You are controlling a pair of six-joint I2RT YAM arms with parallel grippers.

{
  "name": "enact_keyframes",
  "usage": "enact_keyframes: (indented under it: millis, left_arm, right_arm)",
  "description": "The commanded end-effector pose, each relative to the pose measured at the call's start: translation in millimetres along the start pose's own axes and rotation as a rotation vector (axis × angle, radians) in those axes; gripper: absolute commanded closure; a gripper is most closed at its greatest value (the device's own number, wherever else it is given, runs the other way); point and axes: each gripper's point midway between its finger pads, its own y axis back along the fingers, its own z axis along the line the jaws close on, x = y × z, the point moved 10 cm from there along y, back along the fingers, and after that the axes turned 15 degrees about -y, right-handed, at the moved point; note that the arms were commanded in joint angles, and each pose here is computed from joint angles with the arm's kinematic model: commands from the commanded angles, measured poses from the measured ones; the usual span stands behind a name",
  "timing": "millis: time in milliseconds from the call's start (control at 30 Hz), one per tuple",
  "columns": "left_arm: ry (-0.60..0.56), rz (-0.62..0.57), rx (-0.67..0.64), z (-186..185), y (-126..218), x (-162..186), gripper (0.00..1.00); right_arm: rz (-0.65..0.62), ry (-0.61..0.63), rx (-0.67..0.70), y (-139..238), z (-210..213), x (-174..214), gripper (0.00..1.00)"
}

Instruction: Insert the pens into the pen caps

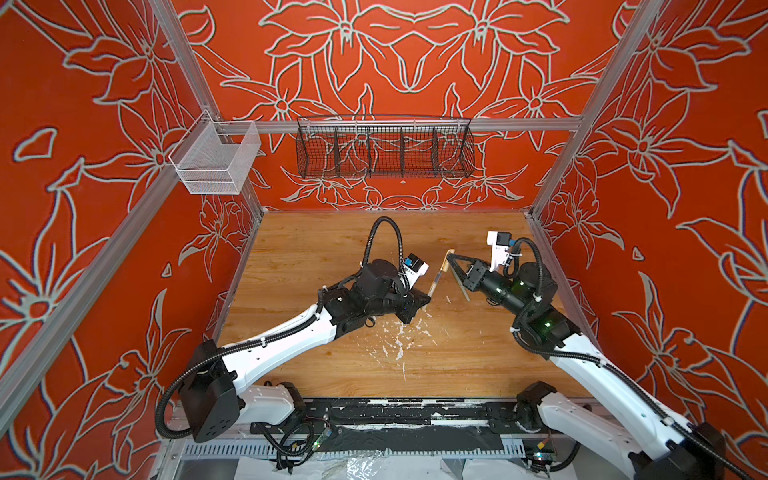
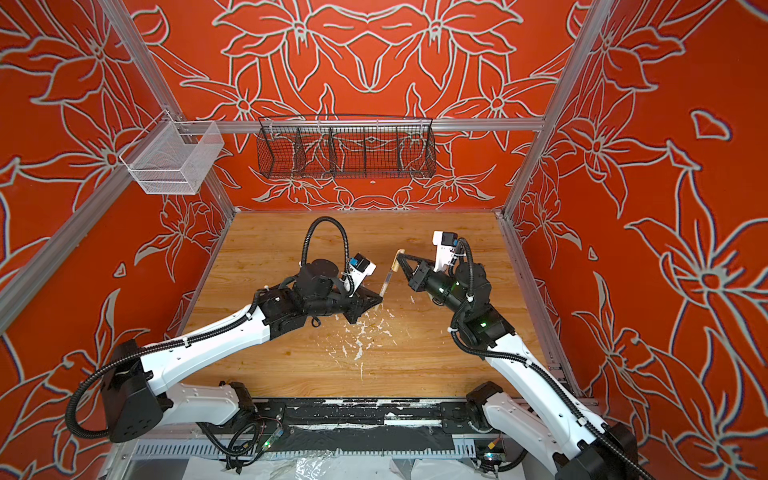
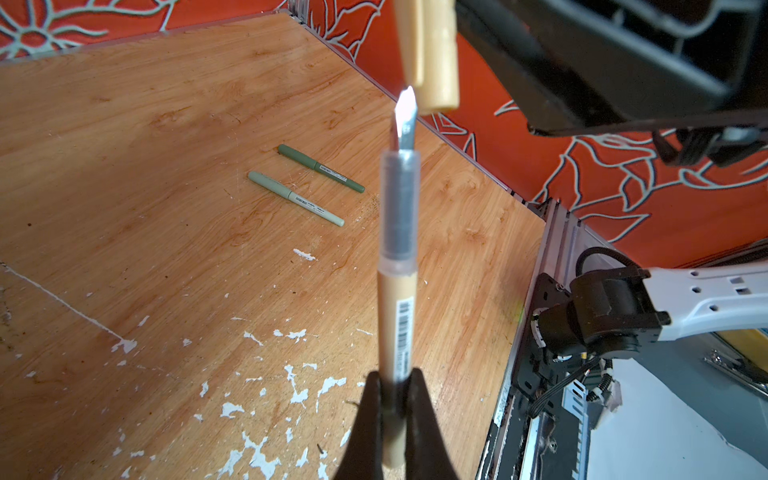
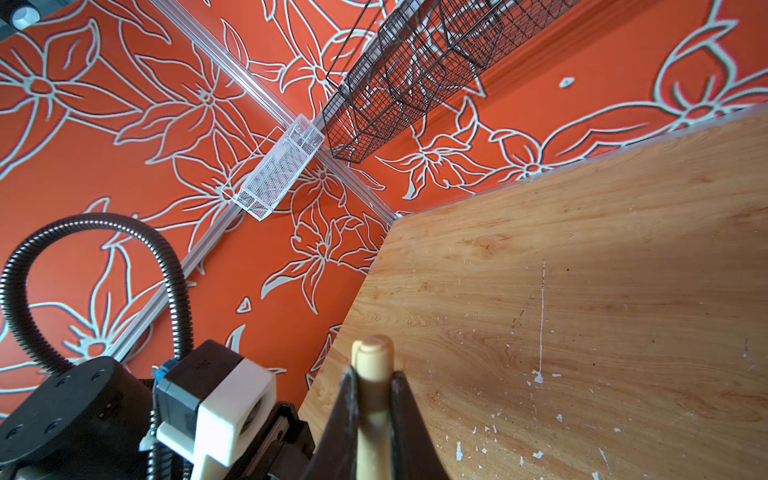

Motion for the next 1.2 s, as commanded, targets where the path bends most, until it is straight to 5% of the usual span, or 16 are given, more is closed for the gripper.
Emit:
enact_keyframes:
  millis: [0, 1167]
  left_arm:
    - [-0.020, -0.024, 0.012, -2.1, 3.8, -5.4, 1.00]
    - [-0.030, -0.036, 0.004, -2.7, 7.8, -8.3, 1.00]
  right_arm:
    - [-0.035, 0.027, -0.060, 1.3, 17.5, -8.3, 1.00]
    - [0.004, 0.018, -0.032, 3.1, 13.3, -3.5, 1.00]
